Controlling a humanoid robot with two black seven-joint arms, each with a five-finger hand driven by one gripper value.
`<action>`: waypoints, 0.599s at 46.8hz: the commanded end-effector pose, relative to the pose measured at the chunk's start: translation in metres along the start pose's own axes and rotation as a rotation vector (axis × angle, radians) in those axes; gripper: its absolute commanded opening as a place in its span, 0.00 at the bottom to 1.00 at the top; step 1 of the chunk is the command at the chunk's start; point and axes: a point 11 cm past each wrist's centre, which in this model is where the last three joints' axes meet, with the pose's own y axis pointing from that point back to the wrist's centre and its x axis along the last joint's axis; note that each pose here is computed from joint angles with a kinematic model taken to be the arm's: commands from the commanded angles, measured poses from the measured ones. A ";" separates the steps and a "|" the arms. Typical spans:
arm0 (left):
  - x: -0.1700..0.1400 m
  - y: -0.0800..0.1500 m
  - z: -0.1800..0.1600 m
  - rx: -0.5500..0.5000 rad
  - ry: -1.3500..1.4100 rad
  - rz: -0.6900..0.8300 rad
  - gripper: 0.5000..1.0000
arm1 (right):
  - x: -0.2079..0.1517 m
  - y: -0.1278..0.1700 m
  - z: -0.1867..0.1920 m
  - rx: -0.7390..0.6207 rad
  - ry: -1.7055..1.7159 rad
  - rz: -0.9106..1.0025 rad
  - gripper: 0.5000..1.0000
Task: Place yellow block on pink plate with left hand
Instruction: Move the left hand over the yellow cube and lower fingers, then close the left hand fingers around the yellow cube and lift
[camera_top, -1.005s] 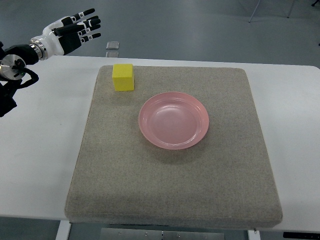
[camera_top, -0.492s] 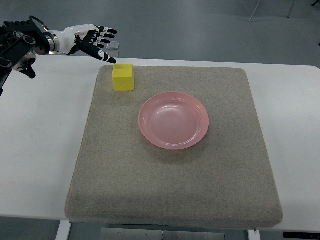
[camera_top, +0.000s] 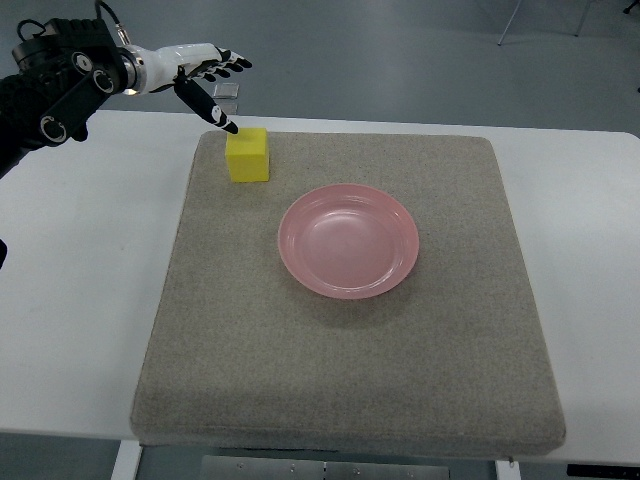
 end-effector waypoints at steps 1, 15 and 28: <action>-0.008 -0.003 0.000 0.028 -0.066 -0.032 0.99 | 0.000 0.000 0.000 0.000 0.000 0.000 0.85; -0.031 -0.021 0.016 0.030 -0.176 -0.039 0.98 | 0.000 0.000 0.000 0.000 0.000 0.000 0.85; -0.058 -0.033 0.003 0.074 -0.327 -0.002 0.96 | 0.000 0.000 0.000 0.000 0.000 0.000 0.85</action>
